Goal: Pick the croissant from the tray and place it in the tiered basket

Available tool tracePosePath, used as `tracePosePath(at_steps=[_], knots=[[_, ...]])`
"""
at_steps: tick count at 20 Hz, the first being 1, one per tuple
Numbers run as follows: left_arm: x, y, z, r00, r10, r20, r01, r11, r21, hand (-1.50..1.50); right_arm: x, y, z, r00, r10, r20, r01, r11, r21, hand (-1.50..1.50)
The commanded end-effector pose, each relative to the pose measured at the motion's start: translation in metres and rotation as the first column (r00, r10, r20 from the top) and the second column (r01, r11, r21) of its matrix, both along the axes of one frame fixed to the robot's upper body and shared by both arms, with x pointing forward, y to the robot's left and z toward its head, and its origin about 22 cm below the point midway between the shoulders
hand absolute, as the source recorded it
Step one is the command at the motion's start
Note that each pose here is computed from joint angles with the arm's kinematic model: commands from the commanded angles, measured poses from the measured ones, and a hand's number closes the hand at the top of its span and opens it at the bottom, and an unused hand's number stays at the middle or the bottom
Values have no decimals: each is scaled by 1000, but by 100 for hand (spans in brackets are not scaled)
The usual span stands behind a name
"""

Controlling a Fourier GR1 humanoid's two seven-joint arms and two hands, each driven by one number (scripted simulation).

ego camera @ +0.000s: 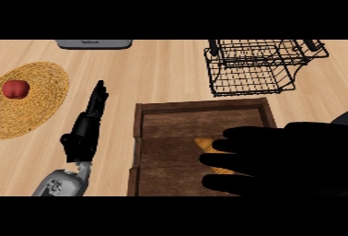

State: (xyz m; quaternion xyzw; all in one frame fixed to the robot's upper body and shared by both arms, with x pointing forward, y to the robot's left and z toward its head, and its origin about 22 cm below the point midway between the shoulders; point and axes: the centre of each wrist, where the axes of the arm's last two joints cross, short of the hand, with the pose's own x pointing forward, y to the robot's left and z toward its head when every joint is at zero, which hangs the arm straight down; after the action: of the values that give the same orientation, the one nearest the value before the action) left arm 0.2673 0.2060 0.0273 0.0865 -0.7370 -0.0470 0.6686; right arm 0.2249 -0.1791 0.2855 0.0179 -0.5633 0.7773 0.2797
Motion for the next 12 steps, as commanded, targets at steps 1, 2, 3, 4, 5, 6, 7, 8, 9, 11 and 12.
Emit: tracePosePath(at_steps=[1, 2, 3, 4, 5, 6, 7, 8, 9, 11, 12], knots=[[15, -4, 18, 1000, 1, -2, -1, 1000, -8, 0, -6, 10, -8, 1000, -1, 14, 2, 995, -102, -150], [9, -2, 1, 1000, -3, -5, 3, 1000, -3, 0, -10, 23, -14, 1000, -15, 20, 17, 992, -124, -150], [-1, -14, 5, 1000, -2, -5, 2, 1000, 3, 0, -11, 13, -8, 999, -12, 46, 18, 990, -138, -150], [2, -6, 10, 1000, -7, 13, 7, 1000, -3, 0, -13, 16, -18, 999, -33, 33, 37, 988, -152, -150], [-11, -8, 4, 1000, -3, 12, 3, 1000, -10, 0, -20, 11, -24, 999, -18, 38, 24, 985, -170, -150], [0, -1, 7, 1000, -6, 4, 6, 1000, 5, 0, -7, 14, -12, 998, -41, 39, 48, 981, -188, -150], [9, -2, 3, 1000, 2, 6, -2, 1000, -3, 0, -11, 9, -16, 998, -30, 57, 41, 979, -202, -150], [6, 11, 7, 1000, -8, 15, 8, 1000, -4, 0, -22, 8, -28, 998, -32, 47, 41, 977, -211, -150], [-7, -16, 3, 1000, 6, 10, -6, 1000, -3, 0, -5, -6, -18, 998, -54, 43, 63, 974, -219, -150], [6, 1, 13, 1000, -3, -12, 3, 1000, 0, 0, -18, -4, -16, 994, -60, 93, 79, 973, -218, -150], [3, -3, 5, 1000, -17, -16, 17, 1000, 5, 0, -14, -1, -18, 993, -52, 110, 75, 972, -224, -150]])
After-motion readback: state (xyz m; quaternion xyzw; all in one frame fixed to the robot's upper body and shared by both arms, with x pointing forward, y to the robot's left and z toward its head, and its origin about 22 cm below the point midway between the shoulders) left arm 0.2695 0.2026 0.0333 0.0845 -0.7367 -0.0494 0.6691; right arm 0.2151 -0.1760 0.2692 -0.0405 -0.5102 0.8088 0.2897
